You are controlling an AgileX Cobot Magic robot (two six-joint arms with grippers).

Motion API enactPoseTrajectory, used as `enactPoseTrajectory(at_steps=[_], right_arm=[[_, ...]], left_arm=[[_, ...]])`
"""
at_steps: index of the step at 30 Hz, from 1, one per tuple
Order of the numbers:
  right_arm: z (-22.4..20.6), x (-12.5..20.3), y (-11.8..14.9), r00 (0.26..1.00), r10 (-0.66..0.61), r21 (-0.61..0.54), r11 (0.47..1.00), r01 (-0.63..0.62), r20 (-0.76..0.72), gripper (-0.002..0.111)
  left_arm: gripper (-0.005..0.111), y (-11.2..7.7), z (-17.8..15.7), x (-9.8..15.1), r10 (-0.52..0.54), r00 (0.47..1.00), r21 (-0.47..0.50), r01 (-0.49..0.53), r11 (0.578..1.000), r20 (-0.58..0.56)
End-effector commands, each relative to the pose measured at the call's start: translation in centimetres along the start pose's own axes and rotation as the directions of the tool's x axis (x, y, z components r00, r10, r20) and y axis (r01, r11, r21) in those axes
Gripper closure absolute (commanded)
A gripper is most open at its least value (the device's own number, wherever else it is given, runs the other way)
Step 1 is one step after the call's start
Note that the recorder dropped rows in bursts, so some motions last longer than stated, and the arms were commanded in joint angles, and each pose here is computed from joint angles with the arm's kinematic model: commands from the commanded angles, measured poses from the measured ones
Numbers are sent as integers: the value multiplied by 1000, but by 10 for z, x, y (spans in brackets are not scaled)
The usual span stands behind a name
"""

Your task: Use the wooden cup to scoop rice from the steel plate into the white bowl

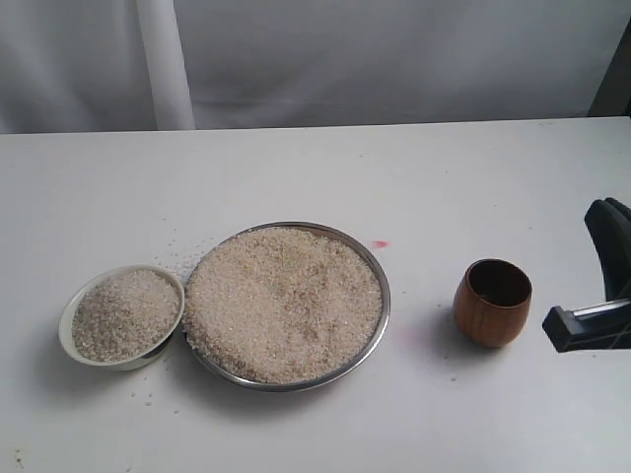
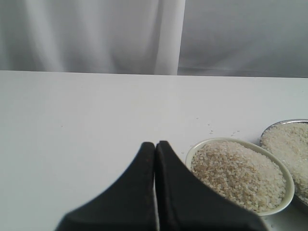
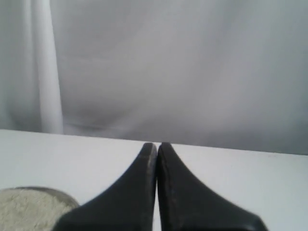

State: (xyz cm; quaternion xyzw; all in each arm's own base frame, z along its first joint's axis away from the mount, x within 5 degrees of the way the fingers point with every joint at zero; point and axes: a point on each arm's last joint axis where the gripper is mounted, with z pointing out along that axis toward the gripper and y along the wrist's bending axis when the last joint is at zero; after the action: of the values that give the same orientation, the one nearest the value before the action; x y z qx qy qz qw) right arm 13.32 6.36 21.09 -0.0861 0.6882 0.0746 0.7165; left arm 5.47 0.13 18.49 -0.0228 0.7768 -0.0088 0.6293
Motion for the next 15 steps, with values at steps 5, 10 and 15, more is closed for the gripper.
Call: enactPoseTrajectory(at_steps=[5, 10, 15], right_arm=[[-29, -13, -8, 981, -195, -136, 972, 193, -1, 108], [-46, -19, -25, 980, -201, -57, 978, 201, 6, 108], [-66, -25, -34, 965, -257, 22, 966, 256, 55, 108]], left_arm=[[107, -1, -1, -3, -7, 1000, 8, 7, 1000, 12], [107, -1, -1, -3, -7, 1000, 8, 7, 1000, 12], [107, -1, -1, -3, -7, 1000, 8, 7, 1000, 12]])
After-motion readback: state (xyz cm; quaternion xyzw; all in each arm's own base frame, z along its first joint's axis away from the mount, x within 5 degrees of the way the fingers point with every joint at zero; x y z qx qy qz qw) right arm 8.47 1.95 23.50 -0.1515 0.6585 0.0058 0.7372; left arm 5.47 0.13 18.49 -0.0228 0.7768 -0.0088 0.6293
